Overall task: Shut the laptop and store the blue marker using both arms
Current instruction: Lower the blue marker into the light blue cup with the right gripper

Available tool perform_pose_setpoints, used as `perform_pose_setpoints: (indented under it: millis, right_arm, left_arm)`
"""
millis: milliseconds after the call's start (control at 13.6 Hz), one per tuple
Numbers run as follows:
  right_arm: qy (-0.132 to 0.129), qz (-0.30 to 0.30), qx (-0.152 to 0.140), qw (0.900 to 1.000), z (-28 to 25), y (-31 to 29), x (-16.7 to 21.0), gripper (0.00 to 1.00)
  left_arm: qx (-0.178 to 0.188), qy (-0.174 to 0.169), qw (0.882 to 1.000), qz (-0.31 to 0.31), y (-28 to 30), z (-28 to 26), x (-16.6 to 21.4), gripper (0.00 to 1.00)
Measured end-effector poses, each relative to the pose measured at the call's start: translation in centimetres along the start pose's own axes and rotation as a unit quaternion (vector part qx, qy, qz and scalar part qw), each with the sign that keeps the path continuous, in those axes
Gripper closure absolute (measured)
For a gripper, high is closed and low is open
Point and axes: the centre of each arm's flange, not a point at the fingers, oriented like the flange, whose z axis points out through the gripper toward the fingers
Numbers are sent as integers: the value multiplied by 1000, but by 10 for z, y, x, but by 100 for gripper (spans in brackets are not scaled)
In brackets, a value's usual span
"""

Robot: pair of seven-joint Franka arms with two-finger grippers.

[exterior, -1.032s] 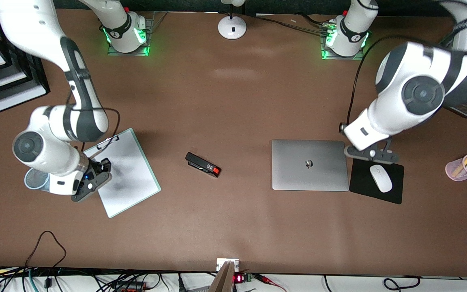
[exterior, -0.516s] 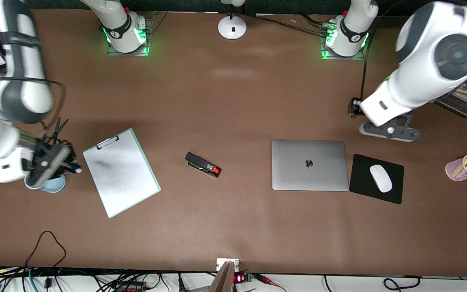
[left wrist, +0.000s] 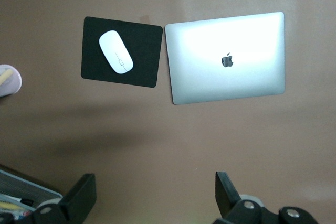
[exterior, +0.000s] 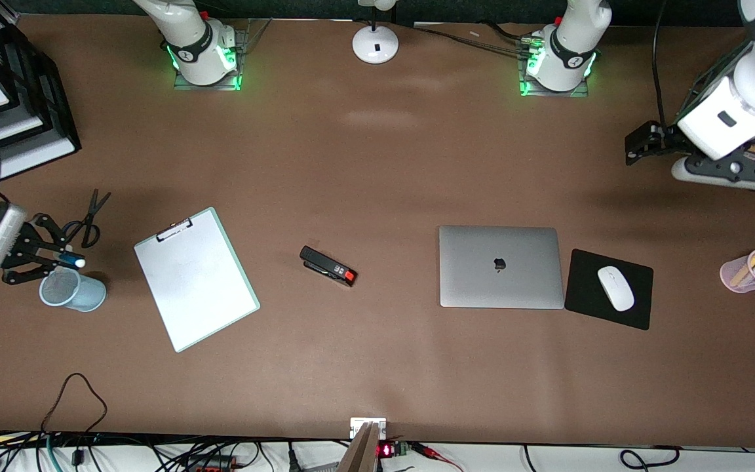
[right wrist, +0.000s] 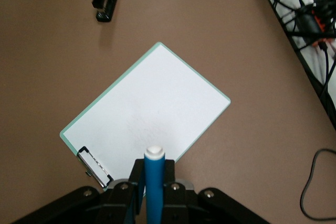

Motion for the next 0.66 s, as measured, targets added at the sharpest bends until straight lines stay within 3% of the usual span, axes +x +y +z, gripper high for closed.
perform_pose_setpoints:
  millis: [295,664]
  right_arm:
    - [38,-20,-4,999,-3,9,-40,82]
    - [58,-48,10,997,13,35,-78,82]
  left_arm:
    - [-1,6,1000,-14,-8,5,-2,0]
    - [-2,4,1000,-15,-10,8,-1,0]
